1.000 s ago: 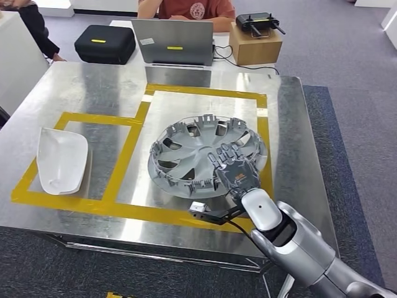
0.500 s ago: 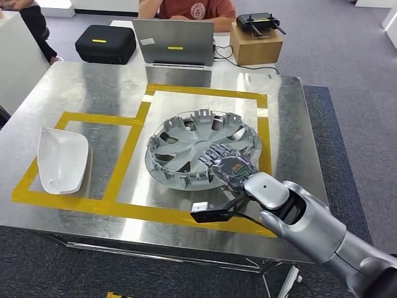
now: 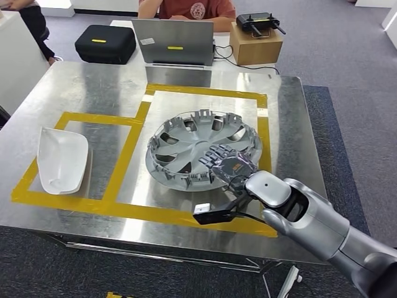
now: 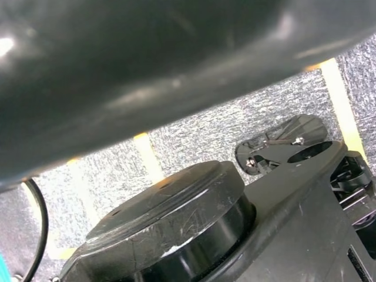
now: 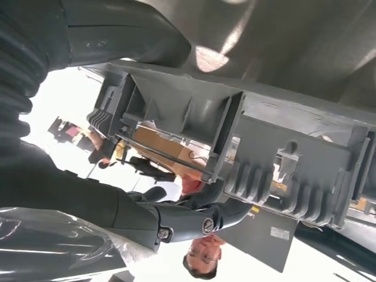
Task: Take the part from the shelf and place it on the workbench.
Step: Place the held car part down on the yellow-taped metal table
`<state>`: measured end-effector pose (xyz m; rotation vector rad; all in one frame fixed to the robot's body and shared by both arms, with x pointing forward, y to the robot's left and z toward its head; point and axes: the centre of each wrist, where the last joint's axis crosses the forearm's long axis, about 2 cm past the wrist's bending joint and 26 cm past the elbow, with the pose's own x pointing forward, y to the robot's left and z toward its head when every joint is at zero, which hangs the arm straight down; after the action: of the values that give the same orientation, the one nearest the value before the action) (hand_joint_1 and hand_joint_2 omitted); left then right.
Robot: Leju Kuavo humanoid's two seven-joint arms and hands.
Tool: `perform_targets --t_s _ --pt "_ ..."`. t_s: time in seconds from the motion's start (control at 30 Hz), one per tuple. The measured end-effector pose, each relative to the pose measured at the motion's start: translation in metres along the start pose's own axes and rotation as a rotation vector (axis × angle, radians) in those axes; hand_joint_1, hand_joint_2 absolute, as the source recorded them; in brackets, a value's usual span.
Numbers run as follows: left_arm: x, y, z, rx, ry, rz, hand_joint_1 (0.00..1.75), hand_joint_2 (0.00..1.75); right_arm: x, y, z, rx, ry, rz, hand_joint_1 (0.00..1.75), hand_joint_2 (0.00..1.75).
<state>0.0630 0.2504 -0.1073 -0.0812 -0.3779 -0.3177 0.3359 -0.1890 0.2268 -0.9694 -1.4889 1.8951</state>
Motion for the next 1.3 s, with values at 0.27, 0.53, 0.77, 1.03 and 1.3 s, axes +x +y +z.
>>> perform_targets --t_s 0.27,0.53,0.77,1.03,1.3 --pt "0.0 0.001 0.0 -0.003 -0.002 0.0 0.0 0.0 -0.005 -0.003 0.0 0.022 -0.06 -0.044 0.0 1.75" --pt "-0.001 0.001 0.0 -0.003 -0.006 0.001 0.0 0.0 -0.006 -0.007 0.006 -0.079 -0.135 -0.129 0.0 1.75" --pt "-0.001 0.001 0.0 0.003 -0.01 0.002 0.0 0.0 0.01 0.005 0.017 -0.214 -0.131 -0.152 0.0 1.75" --pt "-0.002 0.001 0.0 0.004 -0.011 0.002 0.0 0.0 0.017 0.01 0.023 -0.239 -0.126 -0.165 0.0 1.75" --pt "-0.002 0.001 0.0 0.005 -0.012 0.002 0.0 0.0 0.021 0.012 0.025 -0.262 -0.123 -0.16 0.0 1.75"
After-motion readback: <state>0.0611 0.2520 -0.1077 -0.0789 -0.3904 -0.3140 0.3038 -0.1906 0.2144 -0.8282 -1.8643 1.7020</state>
